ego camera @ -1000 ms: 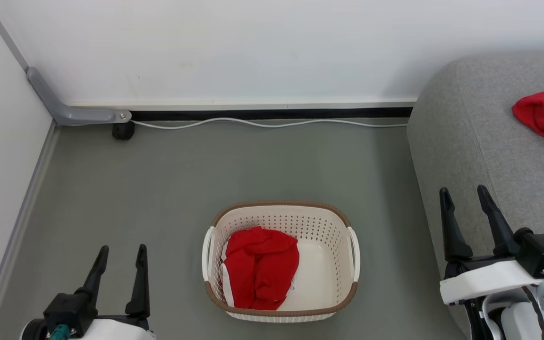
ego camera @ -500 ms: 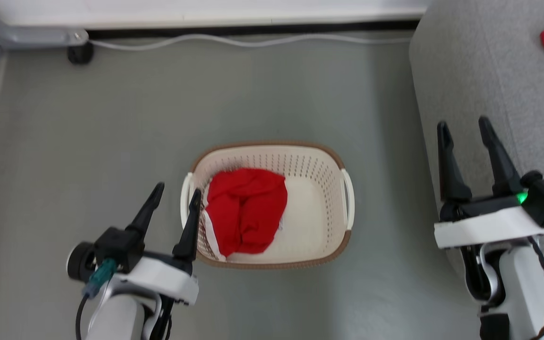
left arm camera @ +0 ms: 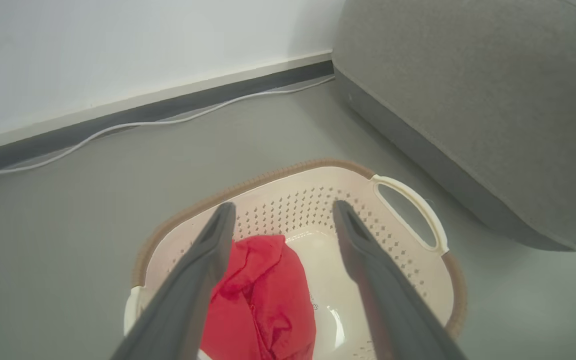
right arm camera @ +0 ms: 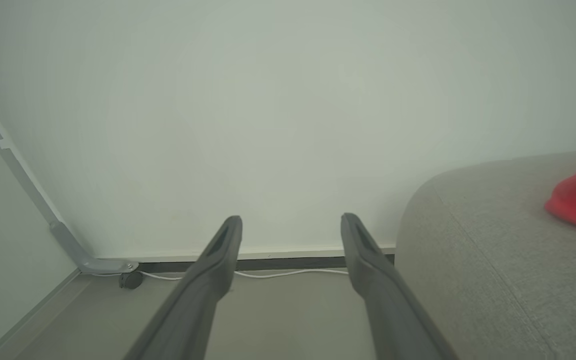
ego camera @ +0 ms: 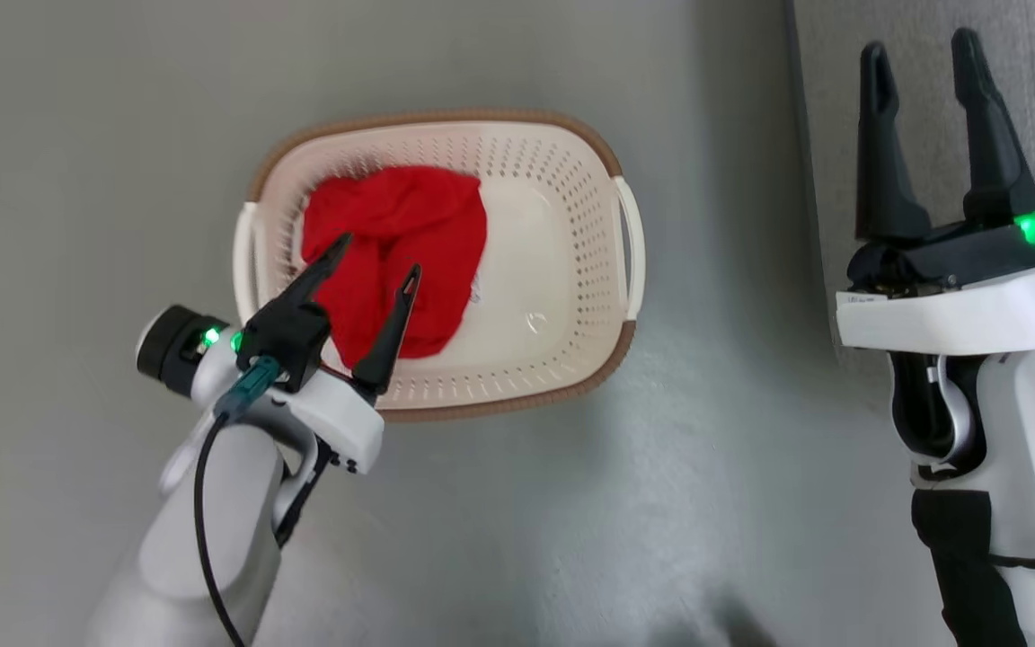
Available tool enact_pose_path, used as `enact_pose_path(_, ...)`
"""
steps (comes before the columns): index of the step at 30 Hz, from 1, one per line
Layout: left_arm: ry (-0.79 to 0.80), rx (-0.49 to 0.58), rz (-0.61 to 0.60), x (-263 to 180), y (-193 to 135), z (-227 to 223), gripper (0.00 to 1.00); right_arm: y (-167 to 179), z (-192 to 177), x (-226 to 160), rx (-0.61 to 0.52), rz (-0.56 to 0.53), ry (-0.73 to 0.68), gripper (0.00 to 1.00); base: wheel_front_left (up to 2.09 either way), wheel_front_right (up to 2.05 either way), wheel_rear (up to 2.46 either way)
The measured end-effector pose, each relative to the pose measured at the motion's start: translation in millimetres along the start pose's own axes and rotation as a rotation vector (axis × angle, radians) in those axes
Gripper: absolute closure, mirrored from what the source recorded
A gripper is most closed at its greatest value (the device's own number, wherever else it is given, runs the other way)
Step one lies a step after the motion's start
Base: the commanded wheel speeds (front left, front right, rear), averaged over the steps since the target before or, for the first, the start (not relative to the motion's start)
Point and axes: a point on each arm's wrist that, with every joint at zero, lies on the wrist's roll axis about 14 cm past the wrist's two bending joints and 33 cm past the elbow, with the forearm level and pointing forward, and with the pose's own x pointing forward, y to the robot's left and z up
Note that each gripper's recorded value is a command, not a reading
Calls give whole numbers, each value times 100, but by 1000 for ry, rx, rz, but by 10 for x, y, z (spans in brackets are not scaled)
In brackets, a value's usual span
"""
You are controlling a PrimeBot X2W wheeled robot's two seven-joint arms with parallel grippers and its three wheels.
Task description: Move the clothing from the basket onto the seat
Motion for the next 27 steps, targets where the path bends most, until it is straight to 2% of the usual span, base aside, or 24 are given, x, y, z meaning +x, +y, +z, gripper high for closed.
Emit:
enact_pose_path(12, 320, 199, -167, 570, 92, -1100, 0, -383, -463, -75, 19, -79, 99, 0, 0, 0, 0)
enact_pose_path(19, 435, 354, -227, 875, 102, -1388, 0, -544, -656, -176, 23, -120, 150, 0, 0, 0, 0)
enact_pose_path(27, 520, 484, -229, 1040, 200, -1572, 0, -556, -753, -171, 35, -117, 168, 0, 0, 0, 0)
